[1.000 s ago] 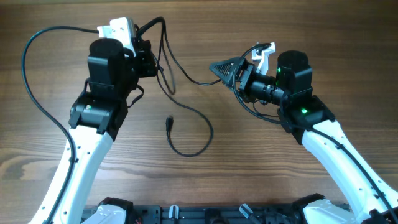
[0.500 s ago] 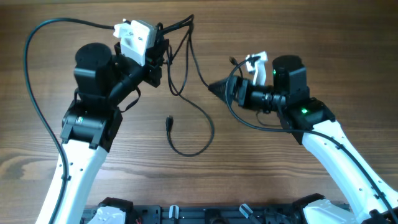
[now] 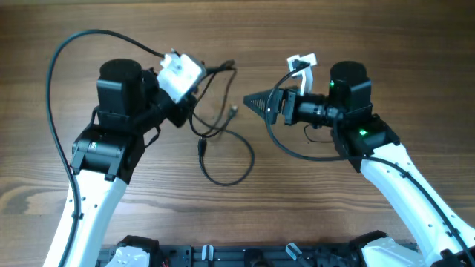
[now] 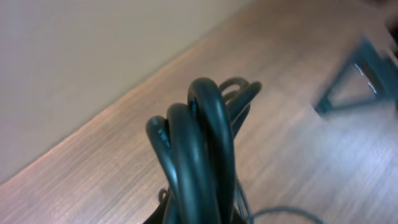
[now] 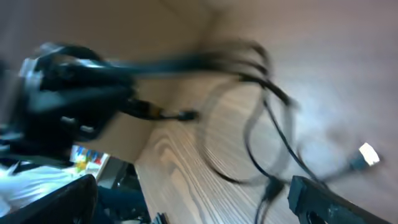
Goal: Untangle cables
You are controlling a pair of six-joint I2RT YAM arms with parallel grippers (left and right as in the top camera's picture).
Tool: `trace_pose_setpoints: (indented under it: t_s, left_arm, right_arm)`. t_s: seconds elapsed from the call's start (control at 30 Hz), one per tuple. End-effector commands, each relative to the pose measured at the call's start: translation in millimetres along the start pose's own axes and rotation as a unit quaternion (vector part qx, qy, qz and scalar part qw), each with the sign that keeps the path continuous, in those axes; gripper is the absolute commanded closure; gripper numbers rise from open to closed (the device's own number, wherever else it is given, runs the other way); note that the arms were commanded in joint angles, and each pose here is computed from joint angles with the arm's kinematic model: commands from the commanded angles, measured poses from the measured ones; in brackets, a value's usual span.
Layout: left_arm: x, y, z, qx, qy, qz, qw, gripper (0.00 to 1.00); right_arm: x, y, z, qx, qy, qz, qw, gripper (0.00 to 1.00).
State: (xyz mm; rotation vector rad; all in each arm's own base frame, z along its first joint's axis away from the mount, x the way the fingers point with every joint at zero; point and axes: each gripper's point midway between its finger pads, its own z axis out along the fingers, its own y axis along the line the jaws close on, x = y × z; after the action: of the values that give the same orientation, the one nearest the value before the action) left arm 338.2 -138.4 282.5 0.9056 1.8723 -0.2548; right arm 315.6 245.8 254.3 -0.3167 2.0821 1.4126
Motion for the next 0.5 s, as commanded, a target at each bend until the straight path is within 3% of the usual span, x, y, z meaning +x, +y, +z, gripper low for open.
trace_pose_setpoints:
  t_s: [0.0,0.23,0.47]
  left_arm:
    - [-10,-10,-6,0.026,-0.022,0.058,0.998,0.96]
    - [-22,-36,-10,0.099,-0.062,0.057,0.991,0.96]
    - [-36,-82,-29,0.234,-0.12,0.043,0.964,0.96]
  right_arm:
    - [-7,30,-2,-0.064,-0.004,-0.105,0.992,0.01]
    - [-1,45,-5,-0.105,-0.012,-0.342,0.934,0.0]
    - [-1,45,-5,-0.105,-0.019,-0.405,0.908,0.05]
